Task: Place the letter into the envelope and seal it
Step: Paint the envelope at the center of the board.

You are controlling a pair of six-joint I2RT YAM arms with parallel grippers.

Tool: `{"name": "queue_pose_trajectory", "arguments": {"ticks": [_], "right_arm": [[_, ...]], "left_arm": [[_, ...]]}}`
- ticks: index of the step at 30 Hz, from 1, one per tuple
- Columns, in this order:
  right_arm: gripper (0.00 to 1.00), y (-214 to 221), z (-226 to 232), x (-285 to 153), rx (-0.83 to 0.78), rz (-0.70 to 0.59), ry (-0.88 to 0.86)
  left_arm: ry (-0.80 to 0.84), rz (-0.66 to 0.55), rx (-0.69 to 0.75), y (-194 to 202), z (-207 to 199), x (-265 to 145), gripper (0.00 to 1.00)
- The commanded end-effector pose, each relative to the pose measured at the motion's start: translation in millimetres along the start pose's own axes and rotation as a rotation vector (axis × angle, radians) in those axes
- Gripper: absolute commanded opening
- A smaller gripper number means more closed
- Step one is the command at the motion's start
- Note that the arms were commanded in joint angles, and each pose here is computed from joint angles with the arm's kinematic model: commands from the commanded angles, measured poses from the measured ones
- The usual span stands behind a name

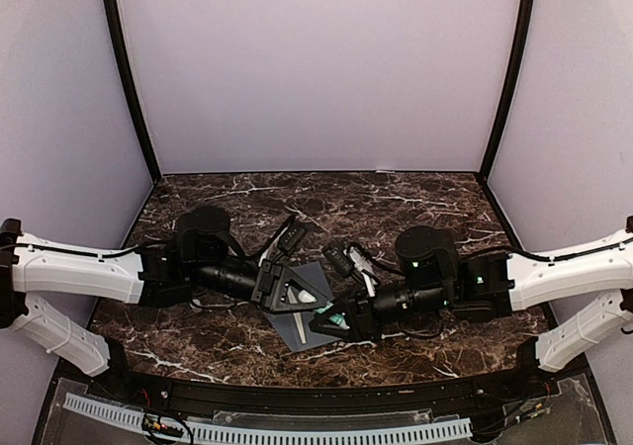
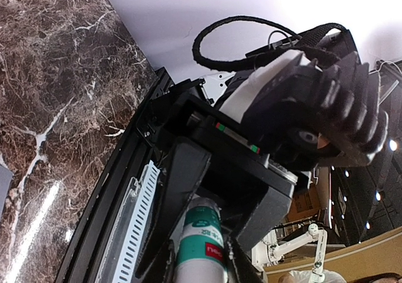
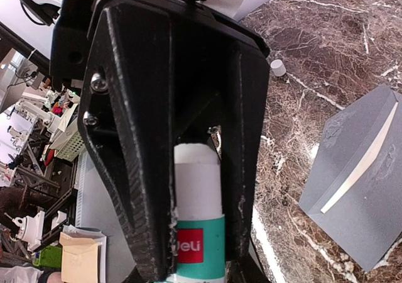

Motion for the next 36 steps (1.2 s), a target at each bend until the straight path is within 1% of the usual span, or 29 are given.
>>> {"name": "queue_pose_trajectory", "arguments": {"ticks": [1, 3, 6, 10, 11, 12, 13, 14, 15, 16, 17, 19, 22, 25, 26, 27, 31, 32, 35, 36], "right_arm": [[0.27, -17, 10, 0, -0.033, -0.04, -0.033], [0.25, -16, 10, 1, -0.032, -0.037, -0.032], [0.18, -15, 9, 1, -0.031, -0.038, -0.027], [0.04, -17, 6, -2, -0.026, -0.064, -0.001], [0.01, -18, 4, -4, -0.018, -0.073, 0.016], [0.0, -18, 3, -5, -0.011, -0.079, 0.032], [0.0, -17, 0, -6, -0.002, -0.084, 0.048], [0.0, -16, -2, -7, 0.01, -0.087, 0.066], [0.0, -15, -5, -9, 0.021, -0.091, 0.082], [0.0, -14, -7, -10, 0.034, -0.095, 0.098], [0.0, -11, -11, -12, 0.048, -0.098, 0.116], [0.0, -7, -19, -17, 0.079, -0.117, 0.162], [0.0, 1, -30, -25, 0.128, -0.141, 0.202], [0.0, 8, -42, -33, 0.169, -0.166, 0.241], [0.0, 8, -43, -35, 0.177, -0.174, 0.25], [0.0, 9, -46, -36, 0.183, -0.18, 0.26], [0.0, 9, -52, -40, 0.191, -0.205, 0.294], [0.0, 9, -52, -41, 0.191, -0.211, 0.296], [0.0, 6, -50, -42, 0.189, -0.232, 0.285], [0.0, 5, -49, -42, 0.189, -0.237, 0.281]], "left_arm": [[0.035, 0.031, 0.035, 0, -14, 2, 0.0], [0.037, 0.037, 0.036, 0, -15, 3, 0.0], [0.036, 0.04, 0.04, -1, -16, 3, 0.0], [0.015, 0.034, 0.043, -2, -14, 3, 0.0], [0.005, 0.021, 0.044, -3, -12, 2, 0.08], [-0.001, 0.009, 0.051, -4, -12, 2, 0.14], [-0.018, -0.02, 0.052, -7, -12, -1, 0.31], [-0.04, -0.039, 0.053, -8, -9, -3, 0.41], [-0.059, -0.09, 0.062, -12, -10, -7, 0.59], [-0.092, -0.106, 0.056, -13, -6, -11, 0.65], [-0.118, -0.157, 0.06, -18, -6, -17, 0.73], [-0.182, -0.217, 0.046, -21, 3, -29, 0.79], [-0.227, -0.285, -0.002, -25, 16, -50, 0.83], [-0.268, -0.353, -0.033, -24, 28, -73, 0.85], [-0.312, -0.365, -0.061, -21, 40, -79, 0.85], [-0.326, -0.396, -0.073, -23, 43, -88, 0.85], [-0.435, -0.474, -0.19, -19, 92, -116, 0.85], [-0.472, -0.489, -0.215, -15, 107, -121, 0.84], [-0.538, -0.543, -0.27, -14, 137, -137, 0.8], [-0.563, -0.544, -0.293, -9, 149, -141, 0.79]]}}
Point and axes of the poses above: each gripper's point midway between its finger pads, its own x axis out along the fingers, its own z axis along the line the jaws close on, y = z × x, the point moved 4 cm from there along -x, back along the fingers, and after that the axes turned 11 degrees about -x, right-handed, at the moved point
